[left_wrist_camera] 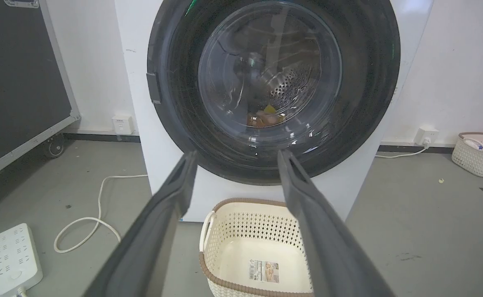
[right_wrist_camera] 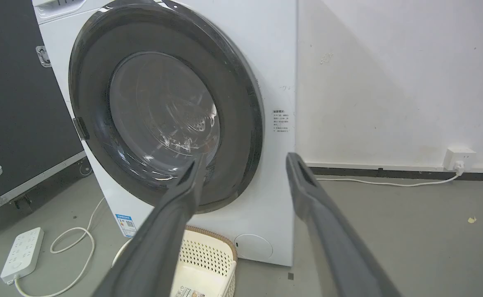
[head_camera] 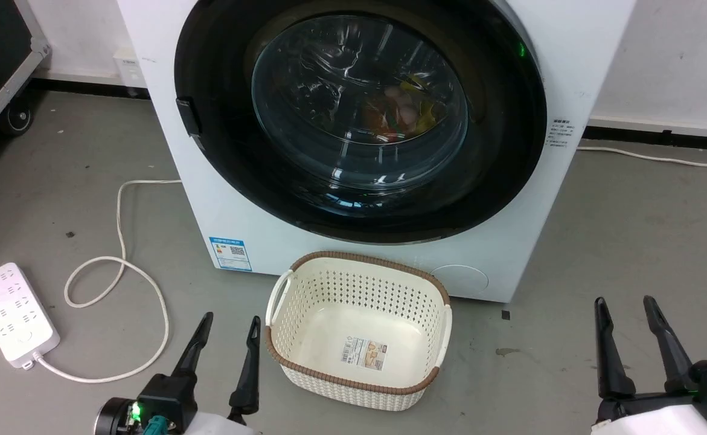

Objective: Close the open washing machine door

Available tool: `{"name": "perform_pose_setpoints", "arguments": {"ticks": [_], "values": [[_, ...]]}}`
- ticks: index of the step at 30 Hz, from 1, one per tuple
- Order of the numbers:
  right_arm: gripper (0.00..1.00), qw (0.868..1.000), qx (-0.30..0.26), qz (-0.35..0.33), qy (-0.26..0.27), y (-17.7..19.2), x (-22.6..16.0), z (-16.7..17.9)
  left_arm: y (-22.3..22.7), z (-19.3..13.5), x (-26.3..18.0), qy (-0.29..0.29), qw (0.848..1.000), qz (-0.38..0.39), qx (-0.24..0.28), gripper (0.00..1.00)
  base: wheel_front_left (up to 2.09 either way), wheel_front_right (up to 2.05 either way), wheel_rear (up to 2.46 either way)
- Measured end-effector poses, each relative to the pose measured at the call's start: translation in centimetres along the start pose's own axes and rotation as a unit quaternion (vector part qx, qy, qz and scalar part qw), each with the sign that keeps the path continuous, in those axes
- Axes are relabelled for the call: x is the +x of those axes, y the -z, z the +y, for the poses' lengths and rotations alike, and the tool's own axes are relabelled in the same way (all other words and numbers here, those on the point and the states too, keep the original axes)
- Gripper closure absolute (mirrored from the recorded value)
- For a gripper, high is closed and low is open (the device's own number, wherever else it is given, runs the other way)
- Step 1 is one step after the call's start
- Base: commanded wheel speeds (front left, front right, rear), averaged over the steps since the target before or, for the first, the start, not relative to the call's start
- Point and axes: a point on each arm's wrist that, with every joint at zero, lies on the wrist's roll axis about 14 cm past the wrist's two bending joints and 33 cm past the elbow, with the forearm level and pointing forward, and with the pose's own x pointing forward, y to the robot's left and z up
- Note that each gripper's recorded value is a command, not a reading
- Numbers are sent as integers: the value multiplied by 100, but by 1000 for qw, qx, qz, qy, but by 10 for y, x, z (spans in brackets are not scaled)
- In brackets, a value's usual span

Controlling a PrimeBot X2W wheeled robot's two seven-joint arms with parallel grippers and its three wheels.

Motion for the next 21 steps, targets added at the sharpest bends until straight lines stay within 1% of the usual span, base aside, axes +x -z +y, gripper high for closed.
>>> {"name": "perform_pose_setpoints", "arguments": {"ticks": [1, 2, 21], "values": [[0, 1000, 0, 2, 0, 1, 0, 0, 0, -1, 0, 2, 1000, 0, 0, 0, 0, 0, 0], [100, 1000, 0, 3, 0, 2, 0, 0, 0, -1, 0, 2, 1000, 0, -1, 100, 0, 0, 0], [100, 1000, -6, 19, -5, 7, 0, 3, 2, 0, 1, -4, 1000, 12, 1, 100, 0, 0, 0]]}}
